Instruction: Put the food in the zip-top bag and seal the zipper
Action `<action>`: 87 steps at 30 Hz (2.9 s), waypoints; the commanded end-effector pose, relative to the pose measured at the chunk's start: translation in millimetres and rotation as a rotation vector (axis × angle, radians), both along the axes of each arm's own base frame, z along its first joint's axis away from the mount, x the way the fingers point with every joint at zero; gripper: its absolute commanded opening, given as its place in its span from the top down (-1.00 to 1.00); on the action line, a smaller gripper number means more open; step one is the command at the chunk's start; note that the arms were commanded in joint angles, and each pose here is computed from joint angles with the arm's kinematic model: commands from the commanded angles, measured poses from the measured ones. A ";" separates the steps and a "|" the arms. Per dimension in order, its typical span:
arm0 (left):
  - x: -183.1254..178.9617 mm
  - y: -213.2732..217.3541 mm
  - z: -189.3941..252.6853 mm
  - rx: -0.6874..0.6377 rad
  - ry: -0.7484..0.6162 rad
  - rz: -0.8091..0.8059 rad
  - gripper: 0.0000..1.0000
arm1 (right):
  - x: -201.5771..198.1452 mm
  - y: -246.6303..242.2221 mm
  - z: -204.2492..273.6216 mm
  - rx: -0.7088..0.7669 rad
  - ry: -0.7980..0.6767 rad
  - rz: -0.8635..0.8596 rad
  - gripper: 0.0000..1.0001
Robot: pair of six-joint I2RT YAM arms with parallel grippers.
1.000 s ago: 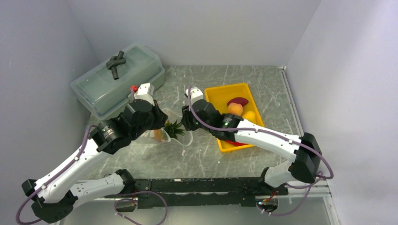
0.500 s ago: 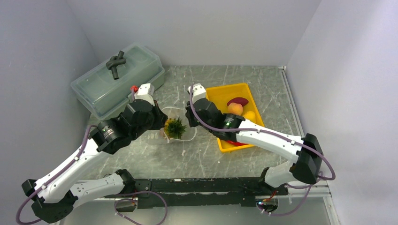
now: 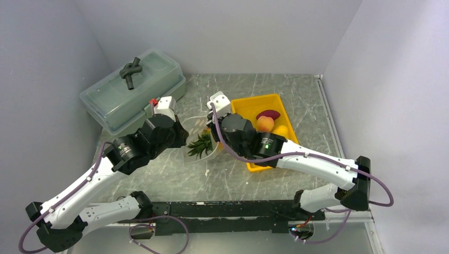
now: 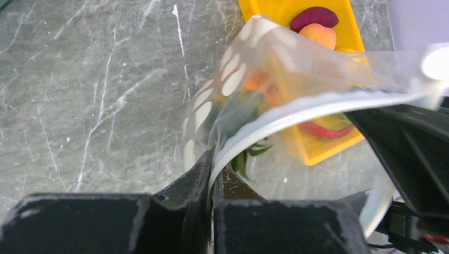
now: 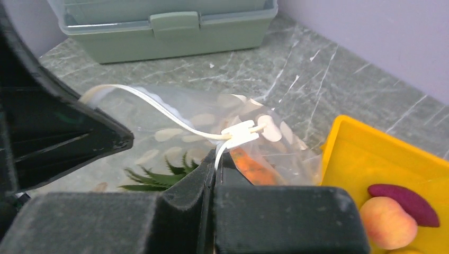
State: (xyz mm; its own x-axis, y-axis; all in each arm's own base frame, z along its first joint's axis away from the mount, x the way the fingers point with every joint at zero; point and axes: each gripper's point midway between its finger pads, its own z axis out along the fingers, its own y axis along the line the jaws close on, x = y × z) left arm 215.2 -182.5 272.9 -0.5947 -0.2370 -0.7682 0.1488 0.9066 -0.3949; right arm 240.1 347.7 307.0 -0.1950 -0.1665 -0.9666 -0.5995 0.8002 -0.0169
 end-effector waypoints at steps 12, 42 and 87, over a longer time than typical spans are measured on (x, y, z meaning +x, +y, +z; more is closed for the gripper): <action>7.1 -2.0 -4.3 0.000 -0.045 -0.004 0.86 | -25.5 2.2 54.8 0.024 -0.275 0.064 1.00; 6.1 22.8 -41.4 0.057 -0.010 0.108 1.00 | -27.8 26.2 -24.3 -0.159 -0.144 0.052 0.77; -5.2 -2.2 -41.5 0.038 -0.036 -0.094 1.00 | 141.9 -31.7 -80.1 0.220 0.552 -0.220 -0.63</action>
State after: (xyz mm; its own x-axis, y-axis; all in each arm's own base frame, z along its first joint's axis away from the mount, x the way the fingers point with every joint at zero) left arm 208.0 -181.5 221.8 -0.6117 -0.1408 -0.7784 0.2193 0.9153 -0.3379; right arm 381.0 296.6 220.8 -0.6440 0.0815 -0.7607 -0.2767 0.9022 0.3309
